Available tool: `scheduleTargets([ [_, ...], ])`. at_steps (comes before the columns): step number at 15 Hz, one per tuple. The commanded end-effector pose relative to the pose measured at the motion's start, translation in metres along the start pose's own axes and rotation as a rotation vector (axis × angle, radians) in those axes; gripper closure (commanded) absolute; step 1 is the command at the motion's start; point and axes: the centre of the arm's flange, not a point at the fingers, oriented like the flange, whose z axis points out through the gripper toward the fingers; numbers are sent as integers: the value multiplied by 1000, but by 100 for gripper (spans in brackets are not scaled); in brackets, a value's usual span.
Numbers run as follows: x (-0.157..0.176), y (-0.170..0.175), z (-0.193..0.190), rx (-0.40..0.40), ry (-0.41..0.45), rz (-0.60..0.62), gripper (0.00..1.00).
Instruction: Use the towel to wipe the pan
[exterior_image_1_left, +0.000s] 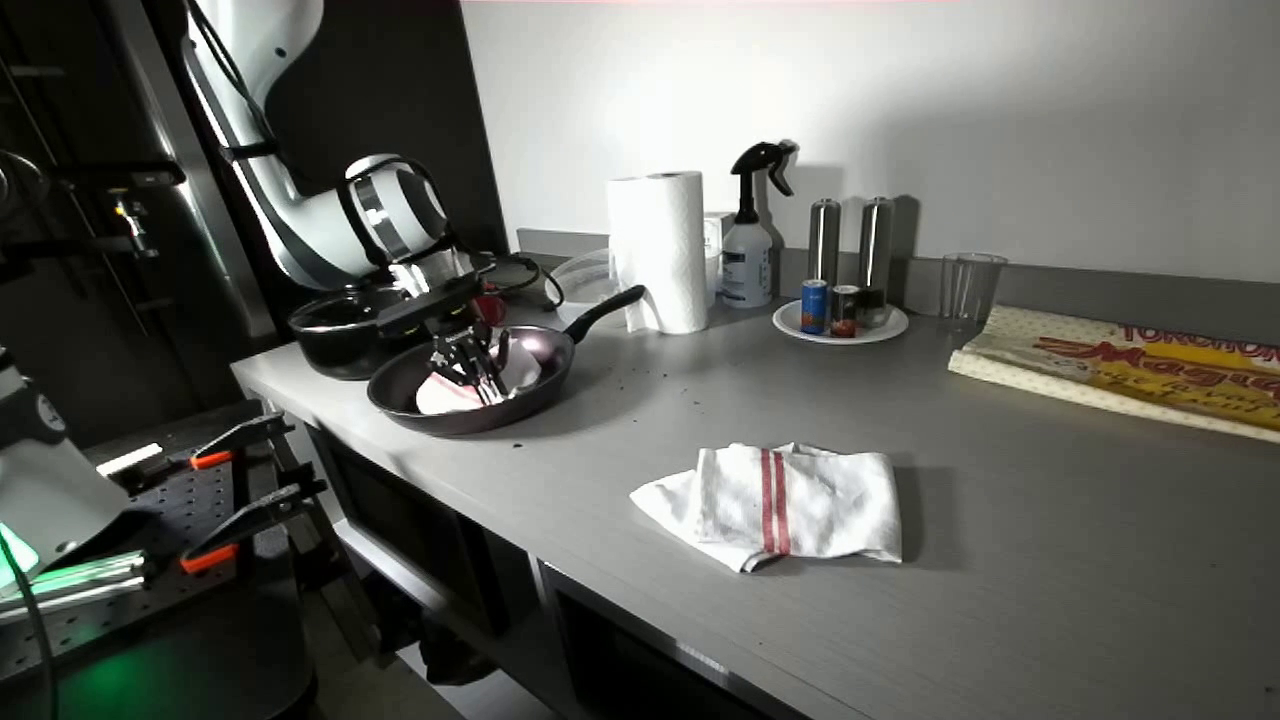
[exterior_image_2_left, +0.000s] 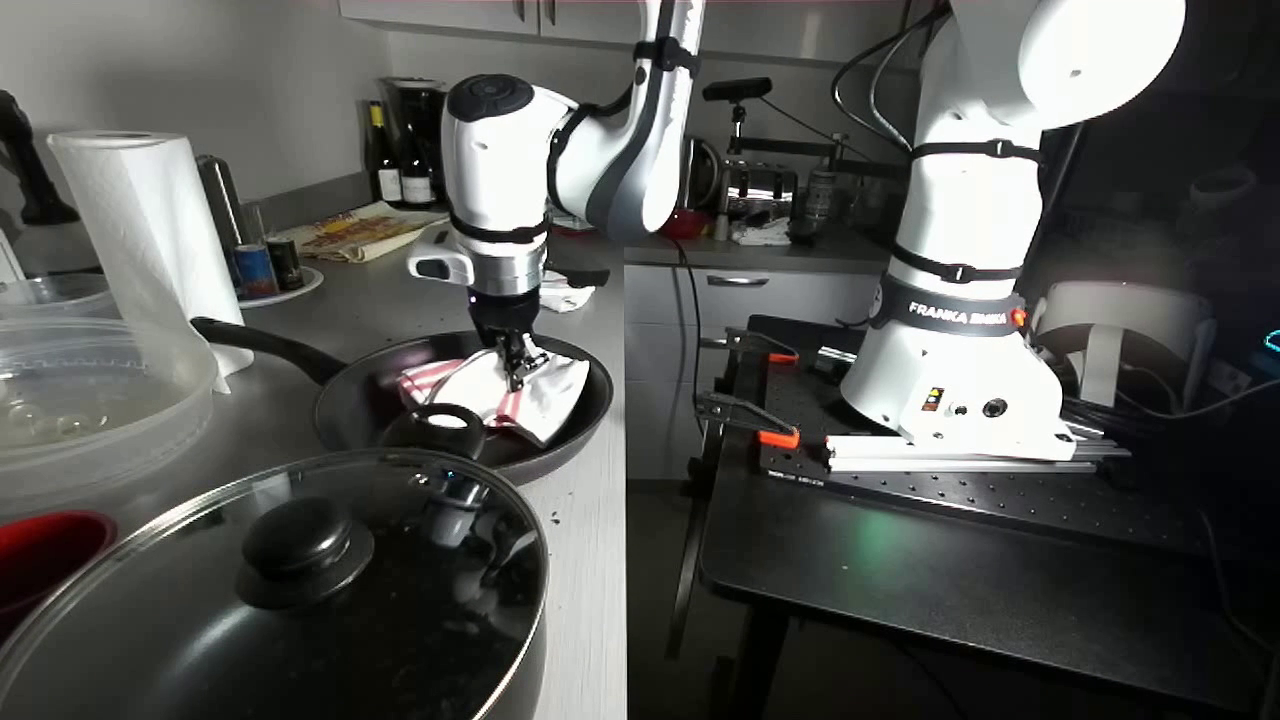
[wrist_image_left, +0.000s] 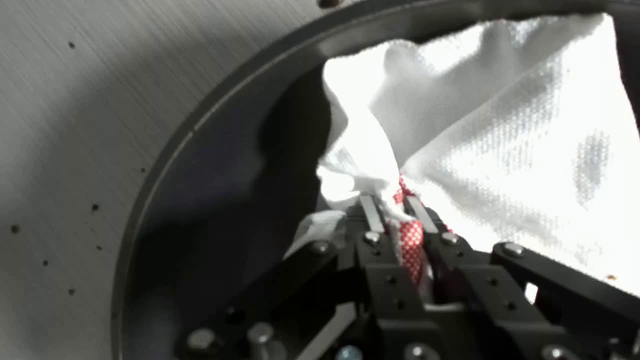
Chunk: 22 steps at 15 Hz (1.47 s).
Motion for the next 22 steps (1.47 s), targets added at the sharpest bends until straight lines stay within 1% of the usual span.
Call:
scheduleTargets([
  [1, -9, 1, 7, -27, -13, 67, 96],
  [3, -2, -6, 10, -21, -19, 60, 96],
  [5, 14, -23, 16, -12, -25, 15, 96],
  [7, 33, -44, 19, -10, -37, -54, 96],
  [10, 61, -85, 15, -26, -57, -189, 96],
  [13, 82, -129, 9, -59, -70, -326, 96],
  [15, 93, -148, 6, -86, -84, -390, 96],
  [17, 99, -153, 3, -108, -104, -417, 96],
  [19, 101, -148, 3, -124, -121, -407, 96],
  [22, 94, -119, 3, -134, -126, -333, 96],
])
